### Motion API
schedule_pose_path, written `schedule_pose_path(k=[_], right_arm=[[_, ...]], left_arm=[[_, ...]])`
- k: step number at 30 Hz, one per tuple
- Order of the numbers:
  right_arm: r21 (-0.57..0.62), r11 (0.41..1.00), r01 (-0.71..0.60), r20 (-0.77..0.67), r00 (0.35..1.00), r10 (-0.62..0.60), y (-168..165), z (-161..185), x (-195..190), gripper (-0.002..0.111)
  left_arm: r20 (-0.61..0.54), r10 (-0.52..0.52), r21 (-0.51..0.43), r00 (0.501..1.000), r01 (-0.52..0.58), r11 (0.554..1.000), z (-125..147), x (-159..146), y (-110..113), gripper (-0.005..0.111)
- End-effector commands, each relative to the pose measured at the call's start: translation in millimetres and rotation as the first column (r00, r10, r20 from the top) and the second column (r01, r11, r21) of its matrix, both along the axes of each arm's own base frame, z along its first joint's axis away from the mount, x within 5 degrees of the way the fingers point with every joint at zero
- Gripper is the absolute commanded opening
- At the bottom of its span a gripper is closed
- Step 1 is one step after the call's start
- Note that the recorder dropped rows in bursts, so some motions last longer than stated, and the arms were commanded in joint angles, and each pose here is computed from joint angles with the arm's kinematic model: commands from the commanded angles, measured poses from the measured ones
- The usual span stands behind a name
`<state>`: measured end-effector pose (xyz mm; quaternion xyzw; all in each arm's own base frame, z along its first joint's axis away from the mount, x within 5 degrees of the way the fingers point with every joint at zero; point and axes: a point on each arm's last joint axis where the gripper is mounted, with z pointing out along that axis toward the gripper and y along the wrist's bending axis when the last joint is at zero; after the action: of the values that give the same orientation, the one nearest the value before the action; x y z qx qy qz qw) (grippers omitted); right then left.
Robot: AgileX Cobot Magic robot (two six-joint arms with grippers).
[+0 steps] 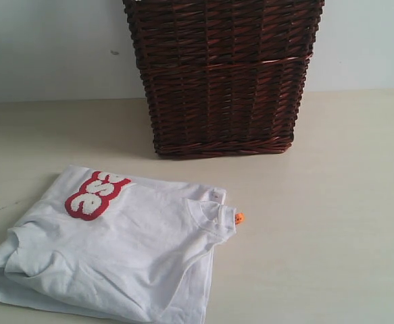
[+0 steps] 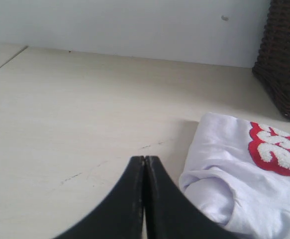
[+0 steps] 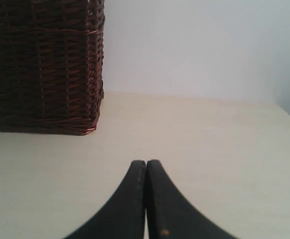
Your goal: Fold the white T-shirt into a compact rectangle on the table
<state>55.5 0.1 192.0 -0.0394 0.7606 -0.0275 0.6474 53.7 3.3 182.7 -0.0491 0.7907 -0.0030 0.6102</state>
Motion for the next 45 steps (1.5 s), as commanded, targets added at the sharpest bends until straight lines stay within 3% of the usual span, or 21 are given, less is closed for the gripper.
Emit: schedule_pose_path(k=[1, 45], right_arm=[[-0.004, 1.000, -0.004, -0.018, 1.000, 0.004, 0.2, -2.9, -0.5, 0.000], [0.023, 1.000, 0.001, -0.020, 1.000, 0.000, 0.2, -3.1, -0.5, 0.000]], left_arm=[[0.010, 0.002, 0.005, 1.000, -0.002, 1.000, 0.2, -0.1, 0.2, 0.000], [0.010, 0.002, 0.005, 1.000, -0.002, 1.000, 0.2, -0.1, 0.2, 0.000]])
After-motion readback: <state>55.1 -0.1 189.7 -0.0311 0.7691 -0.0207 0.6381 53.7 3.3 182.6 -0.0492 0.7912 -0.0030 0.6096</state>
